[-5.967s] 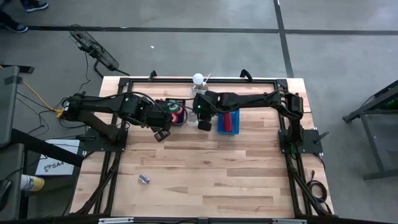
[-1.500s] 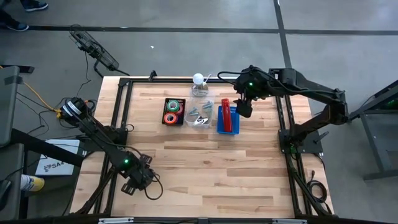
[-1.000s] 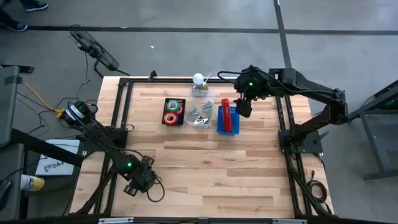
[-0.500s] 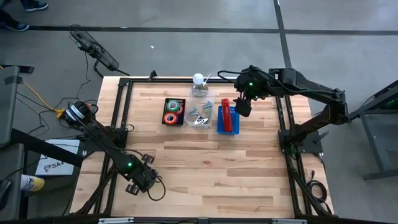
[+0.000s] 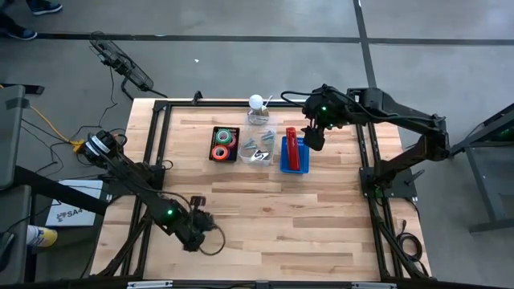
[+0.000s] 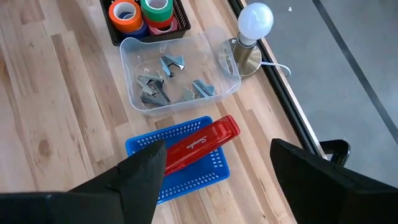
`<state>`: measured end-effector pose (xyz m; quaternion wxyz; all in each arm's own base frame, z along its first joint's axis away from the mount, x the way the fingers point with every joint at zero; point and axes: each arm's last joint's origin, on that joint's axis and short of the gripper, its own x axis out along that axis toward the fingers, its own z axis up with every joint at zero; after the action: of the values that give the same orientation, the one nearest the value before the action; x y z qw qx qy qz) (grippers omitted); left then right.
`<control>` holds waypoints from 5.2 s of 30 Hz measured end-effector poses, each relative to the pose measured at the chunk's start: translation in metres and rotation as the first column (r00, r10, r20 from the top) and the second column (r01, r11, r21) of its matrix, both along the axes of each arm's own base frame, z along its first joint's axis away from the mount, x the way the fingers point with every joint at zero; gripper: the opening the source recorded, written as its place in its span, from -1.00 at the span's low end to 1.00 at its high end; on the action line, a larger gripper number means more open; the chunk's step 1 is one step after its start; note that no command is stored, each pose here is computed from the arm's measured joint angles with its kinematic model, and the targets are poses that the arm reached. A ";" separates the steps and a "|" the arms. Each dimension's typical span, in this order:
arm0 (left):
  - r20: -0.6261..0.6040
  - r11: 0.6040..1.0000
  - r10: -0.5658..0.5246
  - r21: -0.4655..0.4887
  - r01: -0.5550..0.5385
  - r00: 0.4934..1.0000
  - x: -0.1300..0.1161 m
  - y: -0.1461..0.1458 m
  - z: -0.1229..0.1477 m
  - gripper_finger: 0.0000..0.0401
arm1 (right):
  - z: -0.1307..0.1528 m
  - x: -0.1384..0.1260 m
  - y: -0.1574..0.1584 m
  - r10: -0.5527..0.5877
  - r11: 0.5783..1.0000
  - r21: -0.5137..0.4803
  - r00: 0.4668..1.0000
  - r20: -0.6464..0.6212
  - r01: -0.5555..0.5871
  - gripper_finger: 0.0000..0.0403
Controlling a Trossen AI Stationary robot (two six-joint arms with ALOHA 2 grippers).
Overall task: Pick and place Stapler, Stapler remover, tape
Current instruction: Put the purple staple remover into the transparent bin, then return to Home Position
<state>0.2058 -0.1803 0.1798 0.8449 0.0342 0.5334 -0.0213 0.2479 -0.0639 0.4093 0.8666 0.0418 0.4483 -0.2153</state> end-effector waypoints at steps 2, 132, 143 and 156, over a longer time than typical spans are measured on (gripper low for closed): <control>0.066 0.995 0.096 0.013 -0.097 0.993 0.010 0.006 0.006 -0.56 | 0.000 0.000 0.000 0.001 1.000 0.000 1.000 0.000 -0.001 0.39; 0.787 0.872 0.485 -0.401 -0.283 0.381 -0.109 0.211 0.087 0.25 | -0.224 -0.131 0.050 -0.172 0.975 0.207 0.329 0.928 -0.074 0.39; 0.766 0.824 0.562 -0.488 -0.286 0.312 -0.098 0.216 0.022 0.25 | -0.237 -0.139 0.051 -0.188 0.972 0.232 0.438 0.879 -0.048 0.39; 0.697 0.769 0.638 -0.564 -0.300 0.328 -0.097 0.216 -0.016 0.25 | -0.237 -0.142 0.050 -0.207 0.971 0.239 0.429 0.879 -0.023 0.39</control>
<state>0.1091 0.0357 0.1643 0.9519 -0.2621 0.0095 0.1587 0.1056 -0.0138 0.1719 0.9485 0.2674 -0.0639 -0.1575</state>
